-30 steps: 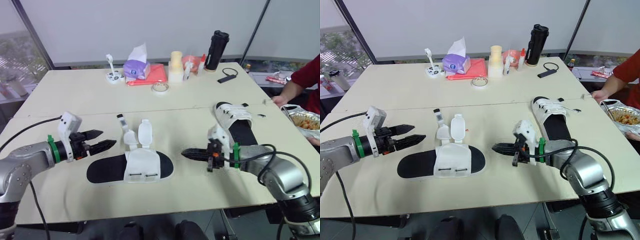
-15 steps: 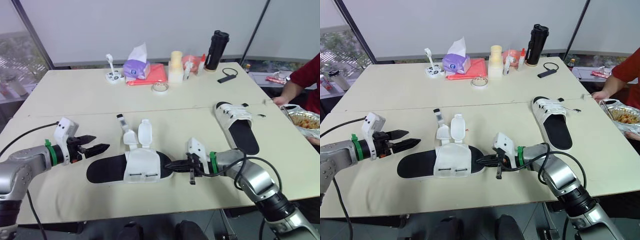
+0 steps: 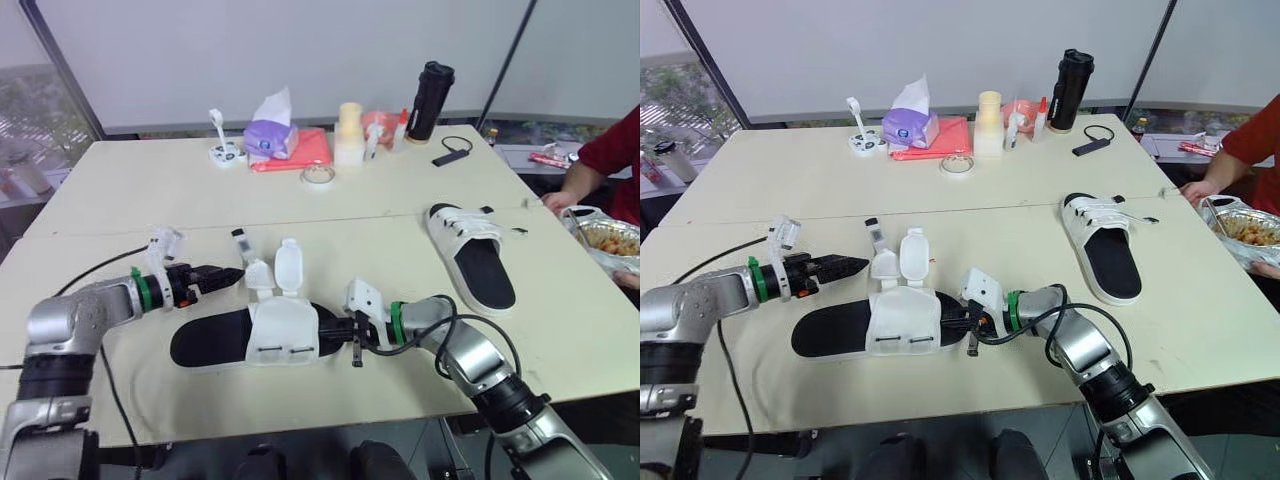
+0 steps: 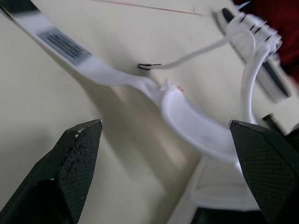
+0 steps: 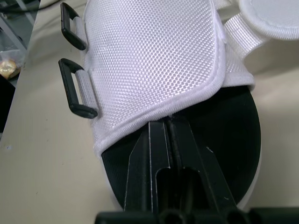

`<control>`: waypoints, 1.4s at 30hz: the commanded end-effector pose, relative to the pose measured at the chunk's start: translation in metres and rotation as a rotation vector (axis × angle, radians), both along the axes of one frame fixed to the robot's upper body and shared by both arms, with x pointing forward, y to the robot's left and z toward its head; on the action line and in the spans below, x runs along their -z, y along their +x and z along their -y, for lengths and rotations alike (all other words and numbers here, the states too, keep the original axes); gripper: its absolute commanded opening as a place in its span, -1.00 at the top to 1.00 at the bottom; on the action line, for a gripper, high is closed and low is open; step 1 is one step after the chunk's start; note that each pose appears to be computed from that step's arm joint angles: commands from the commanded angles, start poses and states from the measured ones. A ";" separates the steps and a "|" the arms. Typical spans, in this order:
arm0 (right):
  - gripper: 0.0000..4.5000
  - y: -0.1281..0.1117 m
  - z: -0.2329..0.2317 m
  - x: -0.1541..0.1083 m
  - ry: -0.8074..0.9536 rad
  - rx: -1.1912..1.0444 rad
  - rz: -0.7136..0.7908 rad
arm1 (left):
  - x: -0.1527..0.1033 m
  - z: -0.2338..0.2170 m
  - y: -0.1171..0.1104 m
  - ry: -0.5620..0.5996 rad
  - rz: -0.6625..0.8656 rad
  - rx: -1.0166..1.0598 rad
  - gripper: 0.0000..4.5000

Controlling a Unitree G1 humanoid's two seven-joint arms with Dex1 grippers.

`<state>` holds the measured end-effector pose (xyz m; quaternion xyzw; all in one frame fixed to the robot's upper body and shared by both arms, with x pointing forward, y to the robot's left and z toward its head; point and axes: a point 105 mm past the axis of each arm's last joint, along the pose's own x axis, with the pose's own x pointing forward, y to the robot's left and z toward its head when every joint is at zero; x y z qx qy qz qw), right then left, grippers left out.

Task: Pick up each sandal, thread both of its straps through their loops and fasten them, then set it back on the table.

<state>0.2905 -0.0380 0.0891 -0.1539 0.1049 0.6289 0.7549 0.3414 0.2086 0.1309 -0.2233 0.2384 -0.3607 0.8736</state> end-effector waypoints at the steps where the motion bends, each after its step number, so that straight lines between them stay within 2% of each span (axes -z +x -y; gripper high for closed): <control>1: 0.98 0.000 -0.004 0.008 -0.018 0.001 -0.009 | -0.007 0.004 -0.001 -0.110 -0.072 0.015 -1.00; 8: 0.98 -0.001 -0.008 0.011 -0.004 0.016 -0.007 | 0.008 0.017 0.015 -0.182 -0.156 -0.030 -1.00; 13: 0.98 0.001 -0.008 0.011 0.001 0.036 -0.002 | 0.014 0.027 0.046 -0.302 -0.184 -0.137 -1.00; 21: 0.98 0.002 -0.010 0.010 0.003 0.041 0.002 | 0.020 0.021 0.078 -0.354 -0.155 -0.299 -1.00; 24: 1.00 0.002 -0.010 0.011 0.002 0.045 0.003 | 0.021 0.018 0.082 -0.350 -0.136 -0.326 -0.60; 29: 1.00 0.001 -0.009 0.011 0.001 0.051 0.003 | 0.022 0.026 0.084 -0.312 -0.112 -0.292 0.57; 31: 1.00 0.002 -0.009 0.011 0.001 0.053 0.004 | 0.019 0.028 0.086 -0.308 -0.101 -0.286 0.97; 36: 1.00 0.004 -0.007 0.012 0.002 0.068 0.008 | 0.002 0.025 0.090 -0.287 -0.032 -0.265 0.97; 37: 1.00 0.004 -0.007 0.012 0.000 0.070 0.010 | -0.006 0.024 0.092 -0.251 0.016 -0.251 0.97; 40: 1.00 0.006 -0.005 0.014 -0.008 0.080 0.017 | -0.038 0.027 0.096 -0.047 0.276 -0.157 0.97; 42: 1.00 0.008 -0.002 0.016 -0.016 0.090 0.024 | -0.056 0.035 0.089 0.209 0.541 -0.039 0.97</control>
